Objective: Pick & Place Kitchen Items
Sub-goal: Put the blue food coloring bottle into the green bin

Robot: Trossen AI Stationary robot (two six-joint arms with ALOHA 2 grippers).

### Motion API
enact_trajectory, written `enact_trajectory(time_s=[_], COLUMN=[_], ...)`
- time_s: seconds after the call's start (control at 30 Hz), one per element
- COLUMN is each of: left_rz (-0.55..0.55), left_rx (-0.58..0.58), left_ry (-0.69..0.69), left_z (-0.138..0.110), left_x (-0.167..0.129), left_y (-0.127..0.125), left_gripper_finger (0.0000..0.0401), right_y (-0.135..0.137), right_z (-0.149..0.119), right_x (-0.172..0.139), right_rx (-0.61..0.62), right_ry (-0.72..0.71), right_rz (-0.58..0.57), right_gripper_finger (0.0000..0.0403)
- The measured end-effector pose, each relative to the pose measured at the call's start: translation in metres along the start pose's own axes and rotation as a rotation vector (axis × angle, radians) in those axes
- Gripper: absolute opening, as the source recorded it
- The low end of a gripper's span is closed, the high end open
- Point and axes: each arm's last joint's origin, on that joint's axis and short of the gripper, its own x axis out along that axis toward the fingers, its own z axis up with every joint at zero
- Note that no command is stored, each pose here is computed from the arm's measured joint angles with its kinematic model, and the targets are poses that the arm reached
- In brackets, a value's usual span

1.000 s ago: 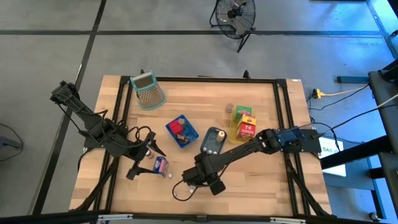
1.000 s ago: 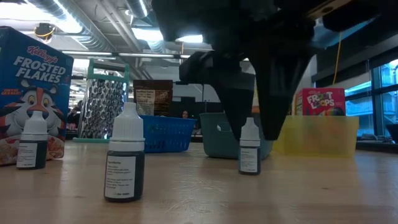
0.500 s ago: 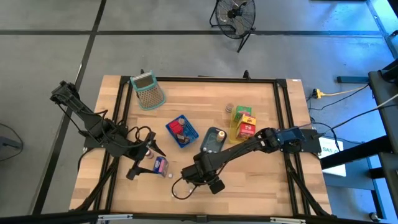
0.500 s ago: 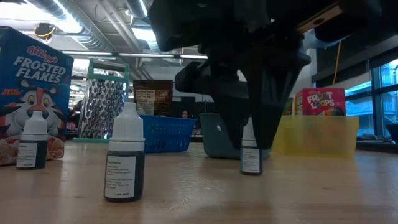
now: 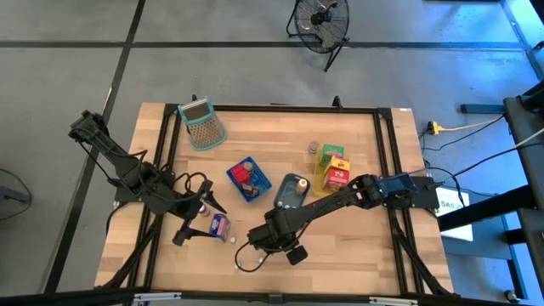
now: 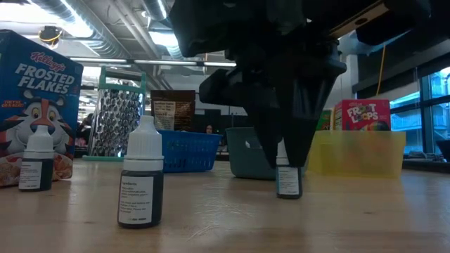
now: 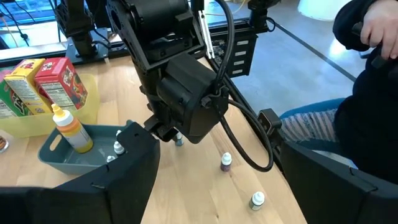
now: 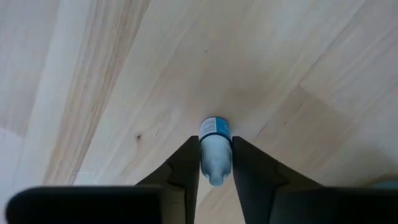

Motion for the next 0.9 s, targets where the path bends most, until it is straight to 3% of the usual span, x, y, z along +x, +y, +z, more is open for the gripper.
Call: enact_trajectory(time_s=[0.37, 0.9], left_rz=[0.000, 0.001], left_rx=[0.000, 0.000], left_ry=[0.000, 0.000], left_z=[0.000, 0.000], left_x=[0.000, 0.000], left_y=[0.000, 0.000], left_gripper_finger=[0.0329, 0.0329], right_y=[0.001, 0.023], right_z=[-0.003, -0.018], right_x=[-0.005, -0.055], right_rx=[0.033, 0.282], right_ry=[0.011, 0.051], right_rz=[-0.003, -0.221], right_gripper_finger=[0.0075, 0.0073])
